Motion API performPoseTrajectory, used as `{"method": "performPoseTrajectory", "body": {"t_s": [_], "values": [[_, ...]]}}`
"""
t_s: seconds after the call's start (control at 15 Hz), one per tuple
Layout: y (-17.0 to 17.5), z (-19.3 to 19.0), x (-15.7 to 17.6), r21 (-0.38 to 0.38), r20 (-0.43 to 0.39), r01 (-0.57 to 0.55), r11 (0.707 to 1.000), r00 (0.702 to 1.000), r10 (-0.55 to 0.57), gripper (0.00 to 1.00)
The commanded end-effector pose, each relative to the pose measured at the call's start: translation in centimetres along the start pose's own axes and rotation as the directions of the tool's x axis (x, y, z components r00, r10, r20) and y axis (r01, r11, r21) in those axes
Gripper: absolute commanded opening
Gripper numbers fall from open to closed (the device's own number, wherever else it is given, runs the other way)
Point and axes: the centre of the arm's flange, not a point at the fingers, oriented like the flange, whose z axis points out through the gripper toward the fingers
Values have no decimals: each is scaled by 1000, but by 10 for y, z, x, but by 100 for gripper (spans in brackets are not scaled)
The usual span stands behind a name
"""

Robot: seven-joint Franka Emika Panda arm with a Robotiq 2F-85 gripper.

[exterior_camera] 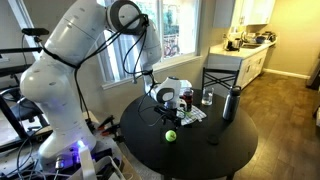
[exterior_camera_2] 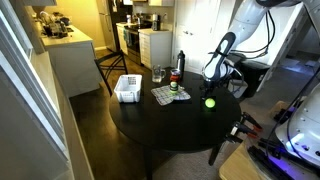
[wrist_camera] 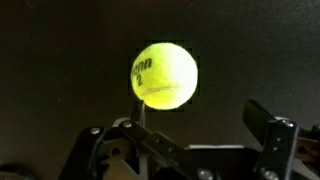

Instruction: Pick up the green tennis ball and put it into the cylindrical tennis ball container

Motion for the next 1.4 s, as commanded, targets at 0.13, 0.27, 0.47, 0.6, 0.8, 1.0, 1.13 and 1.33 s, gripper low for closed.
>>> {"method": "performPoseTrajectory", "body": {"t_s": [0.13,0.27,0.47,0.6,0.8,1.0,1.13,1.33], "values": [[6,-21,-16,16,53,33,999,998,-34,100],[10,-11,-22,33,105,23,999,994,-26,100],[14,4,-35,39,177,8,999,984,-15,100],[18,9,-42,29,213,8,1000,977,-14,100],[27,10,-49,1,246,14,1000,969,-14,100],[35,13,-48,-33,234,39,999,972,-30,100],[38,24,-41,-35,205,61,998,977,-53,100],[33,45,-25,-18,155,81,997,985,-77,100]]}}
